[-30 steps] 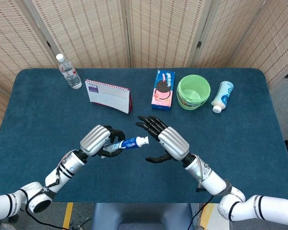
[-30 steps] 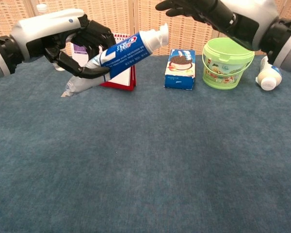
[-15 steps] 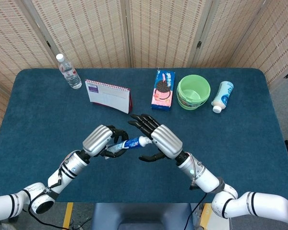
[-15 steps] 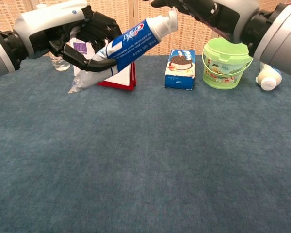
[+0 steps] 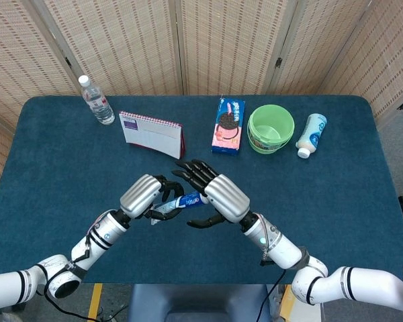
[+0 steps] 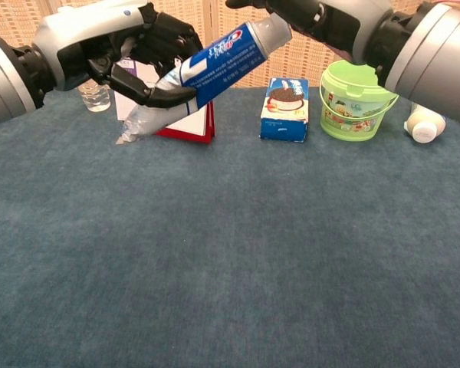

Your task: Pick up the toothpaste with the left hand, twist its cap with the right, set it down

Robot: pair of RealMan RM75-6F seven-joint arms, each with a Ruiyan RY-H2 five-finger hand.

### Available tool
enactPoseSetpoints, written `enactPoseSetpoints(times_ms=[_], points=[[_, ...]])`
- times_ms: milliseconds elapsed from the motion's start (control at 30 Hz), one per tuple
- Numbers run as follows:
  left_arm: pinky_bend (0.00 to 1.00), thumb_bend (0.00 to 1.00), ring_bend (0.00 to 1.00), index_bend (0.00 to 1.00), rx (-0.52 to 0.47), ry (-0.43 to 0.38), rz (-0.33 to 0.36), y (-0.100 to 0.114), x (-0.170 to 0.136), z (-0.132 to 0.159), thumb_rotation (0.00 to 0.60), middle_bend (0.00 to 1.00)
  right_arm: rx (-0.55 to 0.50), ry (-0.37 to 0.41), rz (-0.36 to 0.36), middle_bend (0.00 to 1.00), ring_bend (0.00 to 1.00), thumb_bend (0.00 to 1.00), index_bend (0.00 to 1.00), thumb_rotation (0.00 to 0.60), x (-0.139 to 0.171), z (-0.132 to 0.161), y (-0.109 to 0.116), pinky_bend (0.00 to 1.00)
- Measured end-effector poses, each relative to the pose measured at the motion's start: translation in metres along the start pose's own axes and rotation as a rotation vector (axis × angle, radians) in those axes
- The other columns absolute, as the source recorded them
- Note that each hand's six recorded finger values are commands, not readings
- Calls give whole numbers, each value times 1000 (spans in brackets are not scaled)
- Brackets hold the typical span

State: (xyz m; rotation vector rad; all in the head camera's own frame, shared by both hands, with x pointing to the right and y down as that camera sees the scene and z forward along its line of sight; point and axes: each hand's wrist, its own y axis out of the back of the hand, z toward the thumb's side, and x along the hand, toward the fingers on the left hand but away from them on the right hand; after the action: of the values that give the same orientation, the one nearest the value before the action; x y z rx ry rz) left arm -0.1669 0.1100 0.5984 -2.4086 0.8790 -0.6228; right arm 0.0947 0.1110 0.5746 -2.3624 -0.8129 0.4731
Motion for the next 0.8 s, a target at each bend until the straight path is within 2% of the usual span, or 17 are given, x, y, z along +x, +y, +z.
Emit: enactPoseSetpoints(times_ms=[300, 800], points=[[518, 584, 739, 740, -7, 3, 4, 1, 2, -1, 600, 822, 15, 5, 3, 0, 0, 0, 0, 0, -1, 0, -3, 0], [518, 583, 740, 740, -32, -2, 15, 2, 3, -2, 600, 822, -20, 18, -9, 0, 0, 0, 0, 0, -3, 1, -9, 0]])
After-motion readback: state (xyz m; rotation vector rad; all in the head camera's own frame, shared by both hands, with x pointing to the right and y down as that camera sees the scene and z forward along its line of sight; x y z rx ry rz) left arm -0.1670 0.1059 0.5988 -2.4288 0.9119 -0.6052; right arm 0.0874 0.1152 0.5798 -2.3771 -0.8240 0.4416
